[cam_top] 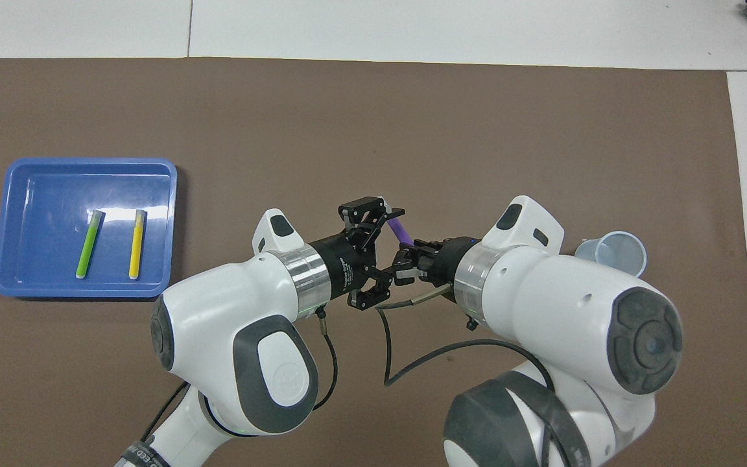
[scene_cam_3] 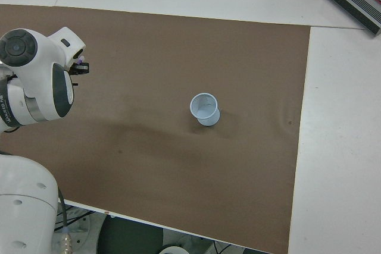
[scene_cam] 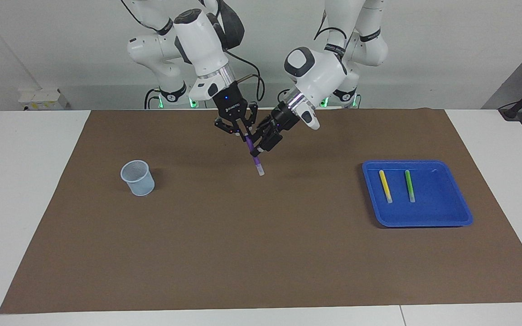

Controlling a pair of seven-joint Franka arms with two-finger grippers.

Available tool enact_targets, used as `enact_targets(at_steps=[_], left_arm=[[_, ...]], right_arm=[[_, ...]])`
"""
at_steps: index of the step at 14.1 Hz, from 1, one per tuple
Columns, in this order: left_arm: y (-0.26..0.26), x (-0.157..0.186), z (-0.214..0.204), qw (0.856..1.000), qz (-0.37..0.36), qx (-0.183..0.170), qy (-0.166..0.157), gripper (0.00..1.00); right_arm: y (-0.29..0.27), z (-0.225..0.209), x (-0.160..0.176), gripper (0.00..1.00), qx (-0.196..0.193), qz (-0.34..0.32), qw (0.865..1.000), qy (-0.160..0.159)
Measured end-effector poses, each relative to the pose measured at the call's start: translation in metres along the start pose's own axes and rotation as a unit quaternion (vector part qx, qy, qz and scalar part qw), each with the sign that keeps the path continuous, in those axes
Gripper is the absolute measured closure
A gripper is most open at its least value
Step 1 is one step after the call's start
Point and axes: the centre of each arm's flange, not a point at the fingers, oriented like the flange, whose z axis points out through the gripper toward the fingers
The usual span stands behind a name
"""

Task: Right arm passes pens to left for tray arrangement
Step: 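Close the left gripper on the purple pen beside the right gripper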

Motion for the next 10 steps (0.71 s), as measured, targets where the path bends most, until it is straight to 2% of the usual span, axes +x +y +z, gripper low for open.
enact_targets(at_steps=[1, 2, 3, 4, 8, 10], left_arm=[[0.0005, 0.0015, 0.001, 1.0, 0.0, 0.0, 0.001, 0.1], [0.0007, 0.0033, 0.0025, 1.0, 0.002, 0.0, 0.002, 0.19], [0.001, 0.0049, 0.0038, 1.0, 0.003, 0.0, 0.003, 0.19], [0.0013, 0.0058, 0.0046, 1.0, 0.004, 0.0, 0.004, 0.25], [0.0022, 0.0044, 0.0049, 1.0, 0.01, 0.0, 0.003, 0.76], [-0.0001, 0.0035, 0.0069, 1.0, 0.013, 0.001, 0.003, 0.81]], right_arm=[[0.0, 0.0, 0.0, 0.81, 0.0, 0.0, 1.0, 0.0], [0.0, 0.0, 0.0, 0.81, 0.0, 0.0, 1.0, 0.0], [0.0, 0.0001, -0.0001, 0.81, 0.0, 0.0, 1.0, 0.0], [0.0001, 0.0002, -0.0002, 0.81, 0.0, 0.0, 1.0, 0.0], [0.0012, 0.0005, 0.0001, 0.81, 0.0, 0.001, 1.0, 0.002], [0.0036, -0.0003, 0.0014, 0.81, 0.0, 0.003, 1.0, 0.005]])
